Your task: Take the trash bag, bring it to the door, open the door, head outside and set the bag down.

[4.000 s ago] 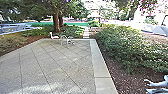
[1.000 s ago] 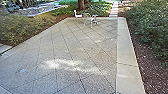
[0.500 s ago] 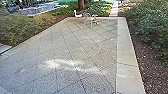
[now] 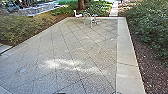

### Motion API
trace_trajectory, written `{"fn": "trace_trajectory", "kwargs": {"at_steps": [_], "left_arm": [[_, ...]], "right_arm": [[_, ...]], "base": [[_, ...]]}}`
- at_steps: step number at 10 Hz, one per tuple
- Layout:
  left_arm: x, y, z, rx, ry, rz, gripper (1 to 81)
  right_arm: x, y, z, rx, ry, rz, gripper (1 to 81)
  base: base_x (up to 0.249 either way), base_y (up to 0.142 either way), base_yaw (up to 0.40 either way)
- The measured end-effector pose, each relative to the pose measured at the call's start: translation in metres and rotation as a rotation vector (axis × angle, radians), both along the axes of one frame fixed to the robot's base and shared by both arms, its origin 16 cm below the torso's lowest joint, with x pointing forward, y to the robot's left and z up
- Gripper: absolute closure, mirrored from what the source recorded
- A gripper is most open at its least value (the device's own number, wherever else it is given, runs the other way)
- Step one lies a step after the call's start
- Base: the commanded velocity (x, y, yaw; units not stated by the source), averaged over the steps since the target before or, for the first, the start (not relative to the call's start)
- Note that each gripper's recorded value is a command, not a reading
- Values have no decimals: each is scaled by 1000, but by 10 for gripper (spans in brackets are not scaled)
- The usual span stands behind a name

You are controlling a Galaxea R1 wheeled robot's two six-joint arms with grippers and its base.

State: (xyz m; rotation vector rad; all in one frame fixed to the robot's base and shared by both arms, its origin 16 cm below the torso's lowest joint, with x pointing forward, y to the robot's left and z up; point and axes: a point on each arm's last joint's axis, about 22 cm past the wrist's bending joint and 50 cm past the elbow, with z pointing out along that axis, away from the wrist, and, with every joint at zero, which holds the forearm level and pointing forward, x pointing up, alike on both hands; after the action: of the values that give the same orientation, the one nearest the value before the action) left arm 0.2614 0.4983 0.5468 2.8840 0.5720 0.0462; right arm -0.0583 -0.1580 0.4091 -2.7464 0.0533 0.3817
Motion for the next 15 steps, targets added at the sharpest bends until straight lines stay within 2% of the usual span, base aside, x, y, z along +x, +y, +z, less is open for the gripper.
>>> {"fn": "trace_trajectory", "kwargs": {"at_steps": [2,3,4,8,9,12,14,15], "left_arm": [[15,10,14,-4,14,1,811],[21,17,20,0,11,13,10],[22,21,21,6,11,16,10],[6,9,13,-11,35,11,10],[-11,-4,5,-28,49,8,10],[-90,-78,-35,-90,82,-20,10],[-127,-115,-56,-99,61,-45,10],[-148,-132,-67,-101,57,-63,10]], "right_arm": [[0,0,0,0,1,0,10],[0,0,0,0,1,0,10],[0,0,0,0,1,0,10],[3,0,0,-1,-3,-5,10],[11,2,0,0,-21,-7,10],[50,4,0,3,-114,-7,10],[68,3,2,1,-161,-5,10],[70,5,3,4,-168,-6,10]], "base": [[0,0,0],[0,0,0],[0,0,0],[0,0,0],[0,0,0],[0,0,0],[0,0,0],[0,0,0]]}}
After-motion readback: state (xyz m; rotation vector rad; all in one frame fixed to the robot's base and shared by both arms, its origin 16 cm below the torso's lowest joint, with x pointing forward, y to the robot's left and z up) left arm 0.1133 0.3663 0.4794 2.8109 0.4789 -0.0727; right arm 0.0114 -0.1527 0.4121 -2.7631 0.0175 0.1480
